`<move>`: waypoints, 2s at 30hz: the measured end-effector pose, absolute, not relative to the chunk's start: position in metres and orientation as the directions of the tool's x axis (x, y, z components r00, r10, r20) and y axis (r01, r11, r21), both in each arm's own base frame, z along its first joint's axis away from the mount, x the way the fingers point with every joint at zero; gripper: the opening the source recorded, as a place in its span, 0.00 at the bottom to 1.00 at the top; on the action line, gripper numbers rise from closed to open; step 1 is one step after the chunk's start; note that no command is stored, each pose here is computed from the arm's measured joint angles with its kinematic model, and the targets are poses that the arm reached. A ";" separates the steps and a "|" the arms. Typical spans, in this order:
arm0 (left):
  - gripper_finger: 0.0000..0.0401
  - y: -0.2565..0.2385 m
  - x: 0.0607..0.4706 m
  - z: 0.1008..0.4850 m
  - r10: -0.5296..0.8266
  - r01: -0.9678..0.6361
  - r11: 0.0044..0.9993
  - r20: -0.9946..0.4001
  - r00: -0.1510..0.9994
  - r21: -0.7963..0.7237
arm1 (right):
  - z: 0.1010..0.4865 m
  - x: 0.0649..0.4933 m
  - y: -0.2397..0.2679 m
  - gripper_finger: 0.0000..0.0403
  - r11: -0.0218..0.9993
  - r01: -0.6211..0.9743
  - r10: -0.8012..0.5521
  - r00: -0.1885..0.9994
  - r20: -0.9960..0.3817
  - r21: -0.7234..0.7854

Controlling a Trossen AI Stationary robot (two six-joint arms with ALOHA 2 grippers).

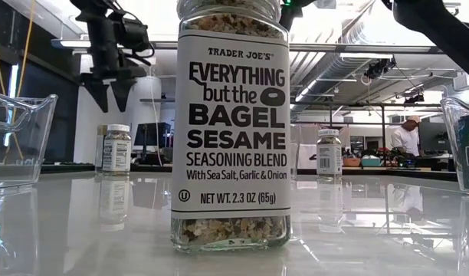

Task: Sort spices by type
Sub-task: Put the gold spice bottle into the top transparent bin

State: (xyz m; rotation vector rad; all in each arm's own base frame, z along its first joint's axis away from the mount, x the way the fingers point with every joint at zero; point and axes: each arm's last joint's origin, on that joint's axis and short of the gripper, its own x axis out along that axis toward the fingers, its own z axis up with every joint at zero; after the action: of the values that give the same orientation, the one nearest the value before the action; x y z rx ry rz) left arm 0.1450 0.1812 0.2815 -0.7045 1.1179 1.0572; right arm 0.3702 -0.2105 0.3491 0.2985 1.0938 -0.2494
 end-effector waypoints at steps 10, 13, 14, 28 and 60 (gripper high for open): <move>0.63 0.195 0.157 0.254 0.215 -0.924 0.373 -0.977 0.002 0.080 | 0.350 0.371 -0.211 0.84 0.923 0.360 -0.046 0.447 -0.893 0.133; 0.63 0.198 0.160 0.250 0.195 -0.925 0.373 -0.981 0.003 0.071 | 0.350 0.370 -0.211 0.84 0.923 0.360 -0.046 0.447 -0.893 0.133; 0.63 0.198 0.161 0.250 0.188 -0.925 0.375 -0.982 0.008 0.064 | 0.350 0.370 -0.211 0.84 0.923 0.362 -0.046 0.447 -0.893 0.134; 0.63 0.204 0.158 0.269 0.246 -0.920 0.388 -0.968 0.041 0.059 | 0.351 0.372 -0.212 0.84 0.922 0.364 -0.056 0.465 -0.884 0.133; 0.81 0.201 0.152 0.262 0.212 -0.920 0.382 -0.977 -0.010 0.092 | 0.351 0.373 -0.212 0.84 0.923 0.363 -0.064 0.477 -0.877 0.130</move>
State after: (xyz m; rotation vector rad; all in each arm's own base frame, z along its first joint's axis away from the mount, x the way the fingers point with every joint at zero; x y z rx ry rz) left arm 0.1524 0.2010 0.2617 -0.7410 1.2568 1.0383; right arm 0.3733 -0.2123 0.3513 0.3175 1.0455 -0.2659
